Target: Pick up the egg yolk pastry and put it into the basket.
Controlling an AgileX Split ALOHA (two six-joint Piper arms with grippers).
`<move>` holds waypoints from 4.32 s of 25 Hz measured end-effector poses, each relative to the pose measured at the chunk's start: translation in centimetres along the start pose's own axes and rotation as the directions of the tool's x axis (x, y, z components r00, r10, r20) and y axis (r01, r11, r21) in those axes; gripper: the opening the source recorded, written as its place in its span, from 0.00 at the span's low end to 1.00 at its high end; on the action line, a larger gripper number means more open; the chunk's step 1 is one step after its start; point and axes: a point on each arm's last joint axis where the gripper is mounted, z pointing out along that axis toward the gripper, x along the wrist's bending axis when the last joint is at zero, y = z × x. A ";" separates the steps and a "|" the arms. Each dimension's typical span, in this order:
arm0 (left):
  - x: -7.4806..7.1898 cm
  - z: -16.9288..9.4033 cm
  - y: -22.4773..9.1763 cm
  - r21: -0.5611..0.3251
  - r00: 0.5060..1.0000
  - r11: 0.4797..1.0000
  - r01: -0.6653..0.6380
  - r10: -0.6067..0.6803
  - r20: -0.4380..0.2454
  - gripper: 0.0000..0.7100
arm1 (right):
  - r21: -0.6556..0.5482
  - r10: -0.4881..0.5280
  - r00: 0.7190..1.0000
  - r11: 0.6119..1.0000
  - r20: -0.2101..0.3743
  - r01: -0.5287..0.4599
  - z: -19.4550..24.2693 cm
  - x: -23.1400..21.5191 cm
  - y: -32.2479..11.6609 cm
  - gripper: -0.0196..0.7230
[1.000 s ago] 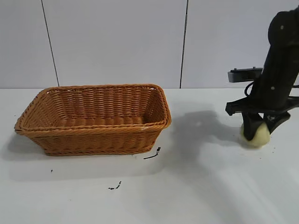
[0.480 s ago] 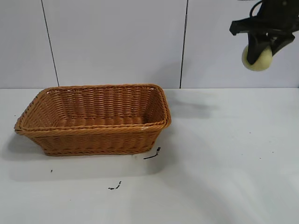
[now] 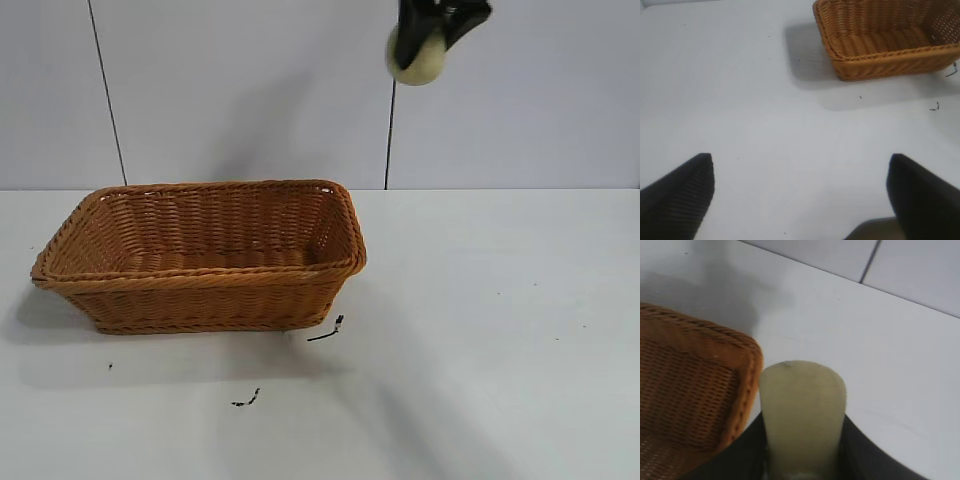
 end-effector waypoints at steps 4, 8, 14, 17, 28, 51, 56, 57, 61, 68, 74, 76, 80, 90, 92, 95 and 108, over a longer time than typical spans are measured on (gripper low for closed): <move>0.0 0.0 0.0 0.000 1.000 1.000 0.000 0.000 0.000 0.98 | 0.018 -0.056 0.998 0.998 -0.035 0.056 3.5 3.4 -0.7 0.29; 0.0 0.0 0.0 0.000 1.000 1.000 0.000 0.000 0.000 0.98 | 0.036 -0.069 0.997 0.997 -0.043 0.070 7.6 4.3 -1.7 0.29; 0.0 0.0 0.0 0.000 1.000 1.000 0.000 0.000 0.000 0.98 | 0.111 -0.070 0.997 0.991 -0.039 0.074 12.0 4.3 -3.6 0.29; 0.0 0.0 0.0 0.000 1.000 1.000 0.000 0.000 0.000 0.98 | 0.115 -0.070 0.997 0.991 -0.039 0.074 12.3 4.3 -3.7 0.36; 0.0 0.0 0.0 0.000 1.000 1.000 0.000 0.000 0.000 0.98 | 0.112 -0.077 0.997 0.991 -0.020 0.079 7.9 4.1 -2.4 0.95; 0.0 0.0 0.0 0.000 1.000 1.000 0.000 0.000 0.000 0.98 | 0.069 0.422 0.864 0.888 0.276 -0.455 -0.8 -25.3 -6.2 0.96; 0.0 0.0 0.0 0.000 1.000 1.000 0.000 0.000 0.000 0.98 | 0.049 0.468 0.833 0.863 0.296 -0.503 -1.9 -27.8 -7.4 0.96; 0.0 0.0 0.0 0.000 1.000 1.000 0.000 0.000 0.000 0.98 | 0.043 0.470 0.832 0.863 0.295 -0.503 -2.3 -27.8 -7.3 0.96; 0.0 0.0 0.0 0.000 1.000 1.000 0.000 0.000 0.000 0.98 | -0.009 0.477 0.833 0.869 0.279 -0.494 -5.0 -27.1 -6.5 0.96; 0.0 0.0 0.0 0.000 1.000 1.000 0.000 0.000 0.000 0.98 | -0.021 0.467 0.847 0.878 0.254 -0.478 -13.1 -22.3 -8.3 0.96; 0.0 0.0 0.0 0.000 1.000 1.000 0.000 0.000 0.000 0.98 | 0.027 0.454 0.855 0.879 0.252 -0.475 -19.6 -16.4 -15.7 0.96; 0.0 0.0 0.0 0.000 1.000 1.000 0.000 0.000 0.000 0.98 | 0.025 0.443 0.860 0.886 0.251 -0.464 -21.6 -14.3 -18.8 0.96; 0.0 0.0 0.0 0.000 1.000 1.000 0.000 0.000 0.000 0.98 | 0.006 0.436 0.864 0.892 0.251 -0.452 -24.1 -10.3 -25.4 0.96; 0.0 0.0 0.0 0.000 1.000 1.000 0.000 0.000 0.000 0.98 | -0.286 0.401 0.878 0.901 0.260 -0.327 -24.8 -4.0 -38.1 0.96; 0.0 0.0 0.0 0.000 1.000 1.000 0.000 0.000 0.000 0.98 | -0.336 0.393 0.881 0.893 0.265 -0.298 -24.2 -3.2 -40.0 0.96; 0.0 0.0 0.0 0.000 1.000 1.000 0.000 0.000 0.000 0.98 | -0.414 0.390 0.881 0.872 0.269 -0.260 -24.2 -2.4 -41.7 0.96; 0.0 0.0 0.0 0.000 1.000 1.000 0.000 0.000 0.000 0.98 | -0.585 0.394 0.878 0.792 0.274 -0.173 -25.6 -1.0 -43.8 0.96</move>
